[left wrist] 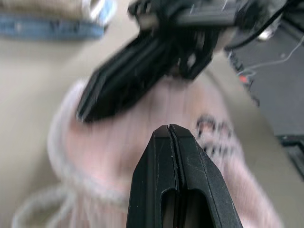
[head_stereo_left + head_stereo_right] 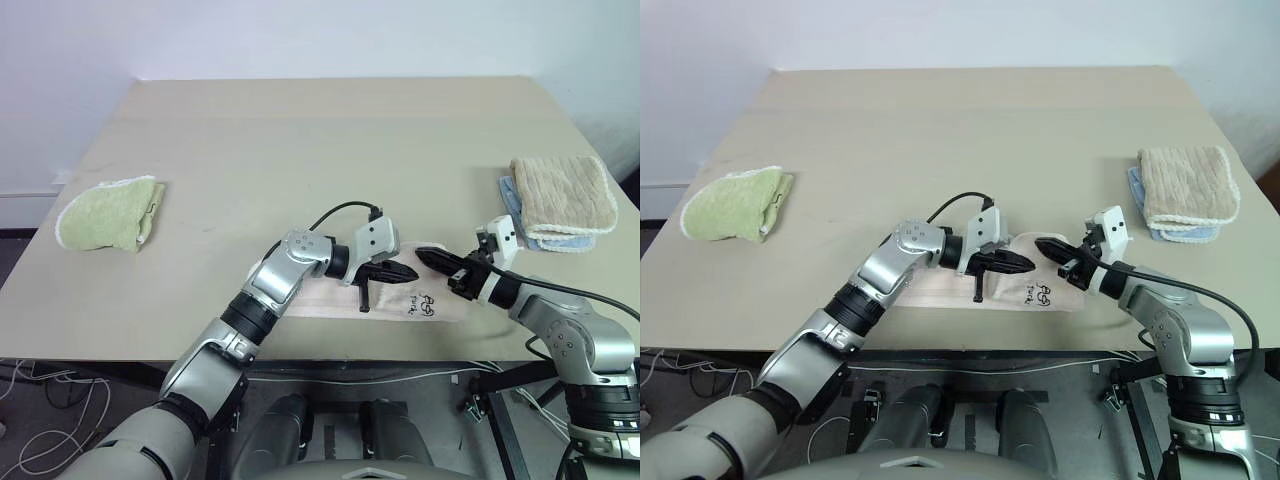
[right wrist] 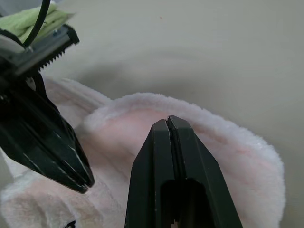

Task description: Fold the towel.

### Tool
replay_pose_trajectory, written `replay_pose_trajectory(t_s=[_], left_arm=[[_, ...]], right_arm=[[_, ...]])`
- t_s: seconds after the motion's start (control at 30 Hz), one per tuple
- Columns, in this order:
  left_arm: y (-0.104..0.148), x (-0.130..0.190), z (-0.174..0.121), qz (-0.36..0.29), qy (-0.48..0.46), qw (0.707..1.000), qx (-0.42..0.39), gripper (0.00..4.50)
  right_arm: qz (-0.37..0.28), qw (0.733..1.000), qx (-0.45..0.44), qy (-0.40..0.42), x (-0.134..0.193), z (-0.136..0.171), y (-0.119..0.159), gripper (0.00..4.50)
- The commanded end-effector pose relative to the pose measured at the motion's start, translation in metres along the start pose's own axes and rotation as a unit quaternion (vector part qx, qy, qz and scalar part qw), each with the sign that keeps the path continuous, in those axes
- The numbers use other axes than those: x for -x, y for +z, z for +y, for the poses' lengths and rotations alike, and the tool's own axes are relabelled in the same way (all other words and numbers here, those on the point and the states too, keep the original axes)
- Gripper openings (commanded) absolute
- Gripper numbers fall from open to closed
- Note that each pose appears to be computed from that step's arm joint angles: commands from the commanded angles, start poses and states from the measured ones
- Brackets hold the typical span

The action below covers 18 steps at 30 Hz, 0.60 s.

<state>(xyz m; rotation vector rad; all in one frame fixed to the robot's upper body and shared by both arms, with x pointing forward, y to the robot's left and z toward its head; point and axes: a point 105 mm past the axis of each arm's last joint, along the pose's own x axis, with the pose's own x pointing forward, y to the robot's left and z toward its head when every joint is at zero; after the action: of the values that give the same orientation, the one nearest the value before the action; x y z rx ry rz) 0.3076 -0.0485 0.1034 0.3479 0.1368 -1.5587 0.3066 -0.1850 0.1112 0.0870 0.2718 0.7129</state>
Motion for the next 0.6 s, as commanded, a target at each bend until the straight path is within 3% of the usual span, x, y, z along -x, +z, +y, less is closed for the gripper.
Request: replay_pose_trajectory(t_s=[0.03,0.37,0.6], left_arm=[[-0.002,-0.001,-0.003,0.000,0.012,1.000,0.017,0.03],[-0.005,-0.008,-0.003,-0.033,0.024,0.994,0.105,0.03],[0.011,0.021,0.010,-0.051,0.045,0.995,0.076,0.03]], right_arm=[[0.017,0.999,0.045,-0.011,-0.006,0.001,-0.008,0.00],[0.050,0.996,0.065,-0.021,-0.024,-0.003,-0.028,0.00],[0.012,0.998,0.041,0.044,-0.015,0.010,0.002,0.00]])
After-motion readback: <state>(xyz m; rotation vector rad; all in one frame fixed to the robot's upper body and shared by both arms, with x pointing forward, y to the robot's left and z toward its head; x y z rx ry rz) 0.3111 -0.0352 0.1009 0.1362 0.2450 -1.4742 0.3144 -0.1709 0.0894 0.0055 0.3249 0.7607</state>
